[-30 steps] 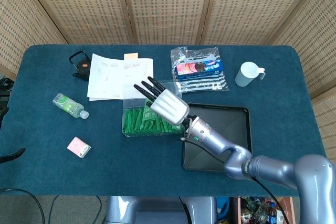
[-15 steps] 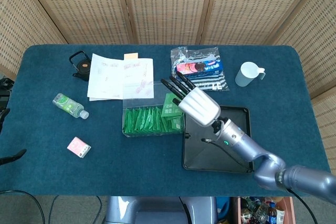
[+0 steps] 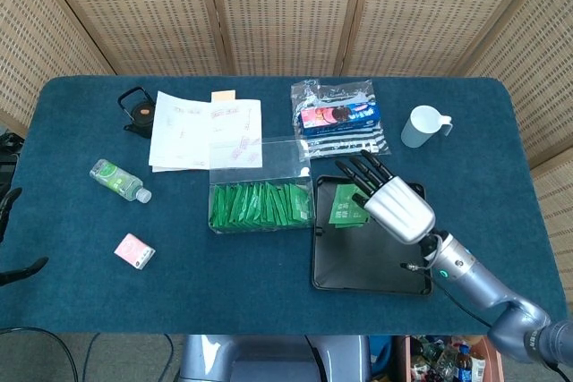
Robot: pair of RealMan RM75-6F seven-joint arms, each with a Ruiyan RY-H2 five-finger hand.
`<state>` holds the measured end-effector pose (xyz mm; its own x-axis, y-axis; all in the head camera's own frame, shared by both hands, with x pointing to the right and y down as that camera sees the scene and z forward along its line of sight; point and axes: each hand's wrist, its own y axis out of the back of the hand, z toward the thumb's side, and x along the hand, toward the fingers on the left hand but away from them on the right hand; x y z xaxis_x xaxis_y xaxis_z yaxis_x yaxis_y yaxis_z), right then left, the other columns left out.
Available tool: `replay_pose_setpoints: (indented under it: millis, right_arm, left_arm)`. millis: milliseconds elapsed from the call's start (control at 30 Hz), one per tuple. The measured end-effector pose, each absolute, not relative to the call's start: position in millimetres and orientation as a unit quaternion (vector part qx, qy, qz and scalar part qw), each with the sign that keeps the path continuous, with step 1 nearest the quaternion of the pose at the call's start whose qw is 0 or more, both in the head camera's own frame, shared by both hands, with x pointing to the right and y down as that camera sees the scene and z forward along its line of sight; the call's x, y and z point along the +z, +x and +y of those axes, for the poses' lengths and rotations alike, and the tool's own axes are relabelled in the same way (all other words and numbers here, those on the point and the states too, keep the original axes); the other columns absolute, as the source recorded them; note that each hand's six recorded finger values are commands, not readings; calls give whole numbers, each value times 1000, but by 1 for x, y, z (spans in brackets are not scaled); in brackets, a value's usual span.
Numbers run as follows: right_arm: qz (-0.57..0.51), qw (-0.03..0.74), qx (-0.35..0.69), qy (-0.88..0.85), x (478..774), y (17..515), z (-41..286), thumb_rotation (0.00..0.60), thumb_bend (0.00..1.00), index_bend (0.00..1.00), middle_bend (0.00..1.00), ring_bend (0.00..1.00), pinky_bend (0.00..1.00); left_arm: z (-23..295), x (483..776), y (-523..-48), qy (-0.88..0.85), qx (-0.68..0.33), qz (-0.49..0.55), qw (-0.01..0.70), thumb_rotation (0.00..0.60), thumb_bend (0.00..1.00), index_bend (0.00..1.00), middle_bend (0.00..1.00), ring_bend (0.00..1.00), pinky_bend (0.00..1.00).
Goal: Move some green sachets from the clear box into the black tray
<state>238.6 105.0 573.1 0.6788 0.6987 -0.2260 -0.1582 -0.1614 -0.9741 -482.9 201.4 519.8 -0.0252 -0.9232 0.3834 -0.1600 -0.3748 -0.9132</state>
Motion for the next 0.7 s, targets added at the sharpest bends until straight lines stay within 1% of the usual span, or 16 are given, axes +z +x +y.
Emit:
replay_pose_setpoints:
  millis: [33, 67, 100, 133, 167, 200, 267, 467, 567, 700]
  right_arm:
    - [-200, 614, 350, -678, 575, 242, 107, 600, 647, 667, 5, 0, 0]
    - [-200, 612, 353, -679, 577, 245, 108, 600, 599, 617, 2, 0, 0]
    - [-198, 606, 359, -682, 580, 251, 110, 600, 445, 501, 0, 0, 0]
    - [-196, 601, 365, -683, 583, 254, 112, 600, 316, 405, 0, 0, 0]
    - [-194, 596, 373, -684, 585, 258, 112, 600, 127, 266, 0, 0, 0]
    - [-190, 589, 387, -684, 589, 263, 114, 600, 22, 173, 0, 0, 0]
    - [-187, 579, 408, -681, 593, 269, 116, 600, 0, 110, 0, 0, 0]
    - [-186, 566, 451, -665, 597, 287, 123, 600, 0, 96, 0, 0, 0]
    - [-196, 564, 452, -663, 593, 290, 122, 600, 0, 85, 0, 0, 0]
    - [-227, 559, 448, -659, 578, 298, 122, 600, 0, 41, 0, 0, 0]
  left_arm:
    - [201, 520, -483, -610, -562, 443, 340, 600, 114, 0, 0, 0, 0]
    - [202, 520, -482, -610, -562, 443, 340, 600, 114, 0, 0, 0, 0]
    - [202, 521, -482, -610, -563, 441, 340, 600, 115, 0, 0, 0, 0]
    - [202, 521, -481, -610, -564, 440, 340, 600, 114, 0, 0, 0, 0]
    - [202, 521, -481, -610, -564, 440, 340, 600, 115, 0, 0, 0, 0]
    - [202, 521, -481, -610, -564, 439, 340, 600, 114, 0, 0, 0, 0]
    - [202, 522, -481, -610, -565, 439, 340, 600, 114, 0, 0, 0, 0]
    - [202, 522, -481, -611, -565, 439, 340, 600, 115, 0, 0, 0, 0]
    - [202, 521, -481, -610, -564, 440, 340, 600, 114, 0, 0, 0, 0]
    - [203, 520, -480, -611, -563, 439, 342, 600, 115, 0, 0, 0, 0]
